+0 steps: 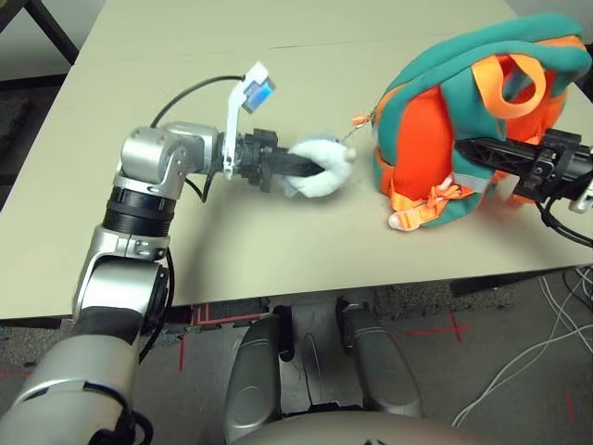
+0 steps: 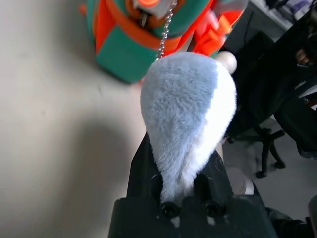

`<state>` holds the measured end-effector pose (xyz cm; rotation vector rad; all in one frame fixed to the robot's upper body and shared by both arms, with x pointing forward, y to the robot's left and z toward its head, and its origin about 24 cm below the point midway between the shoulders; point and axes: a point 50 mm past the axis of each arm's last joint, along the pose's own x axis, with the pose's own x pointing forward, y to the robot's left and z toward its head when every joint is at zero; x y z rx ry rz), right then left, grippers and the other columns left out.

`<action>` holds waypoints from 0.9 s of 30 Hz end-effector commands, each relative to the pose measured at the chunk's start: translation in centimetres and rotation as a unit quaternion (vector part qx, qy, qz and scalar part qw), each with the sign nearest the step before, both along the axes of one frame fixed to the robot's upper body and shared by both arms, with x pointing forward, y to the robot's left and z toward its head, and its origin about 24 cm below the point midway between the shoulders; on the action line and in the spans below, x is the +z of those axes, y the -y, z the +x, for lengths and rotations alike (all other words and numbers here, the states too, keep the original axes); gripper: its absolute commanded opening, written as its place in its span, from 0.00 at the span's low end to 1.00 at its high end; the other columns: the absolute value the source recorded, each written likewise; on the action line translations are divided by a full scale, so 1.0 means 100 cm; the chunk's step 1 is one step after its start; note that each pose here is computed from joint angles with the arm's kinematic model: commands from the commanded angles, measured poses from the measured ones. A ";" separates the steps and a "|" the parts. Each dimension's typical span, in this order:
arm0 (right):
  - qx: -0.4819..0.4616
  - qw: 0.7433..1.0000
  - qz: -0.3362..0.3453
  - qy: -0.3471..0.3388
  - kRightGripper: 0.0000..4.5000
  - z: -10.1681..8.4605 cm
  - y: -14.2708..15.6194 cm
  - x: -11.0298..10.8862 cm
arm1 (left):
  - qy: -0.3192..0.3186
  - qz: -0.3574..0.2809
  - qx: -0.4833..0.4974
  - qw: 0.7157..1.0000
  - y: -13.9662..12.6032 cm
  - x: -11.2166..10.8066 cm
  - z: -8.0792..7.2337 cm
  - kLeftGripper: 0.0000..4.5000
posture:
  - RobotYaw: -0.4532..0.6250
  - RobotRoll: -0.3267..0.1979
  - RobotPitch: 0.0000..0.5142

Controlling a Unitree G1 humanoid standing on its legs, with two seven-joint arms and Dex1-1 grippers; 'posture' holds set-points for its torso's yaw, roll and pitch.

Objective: Put the pencil case into the backpack and zip it.

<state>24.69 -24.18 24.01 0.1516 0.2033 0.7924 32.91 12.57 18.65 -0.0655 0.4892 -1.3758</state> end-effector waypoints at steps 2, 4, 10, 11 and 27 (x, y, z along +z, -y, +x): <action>-0.011 1.000 -0.003 -0.014 0.03 0.001 0.003 -0.006 | -0.039 0.022 0.051 0.998 0.007 -0.036 0.007 0.06 | 0.32 0.62 0.49; -0.011 1.000 -0.002 -0.013 0.03 0.002 0.002 -0.006 | -0.043 0.012 0.062 0.997 0.016 -0.044 0.011 0.06 | 0.32 0.62 0.48; -0.011 1.000 0.000 -0.011 0.03 0.004 0.001 -0.007 | -0.057 0.003 0.072 0.996 0.039 -0.063 0.017 0.06 | 0.33 0.62 0.48; -0.011 1.000 0.000 -0.010 0.03 0.004 0.001 -0.007 | -0.059 0.000 0.073 0.996 0.042 -0.063 0.019 0.06 | 0.33 0.62 0.48; -0.019 1.000 -0.005 -0.021 0.03 0.006 0.004 -0.012 | -0.119 0.062 0.036 0.990 0.035 -0.107 -0.013 0.06 | 0.34 0.62 0.44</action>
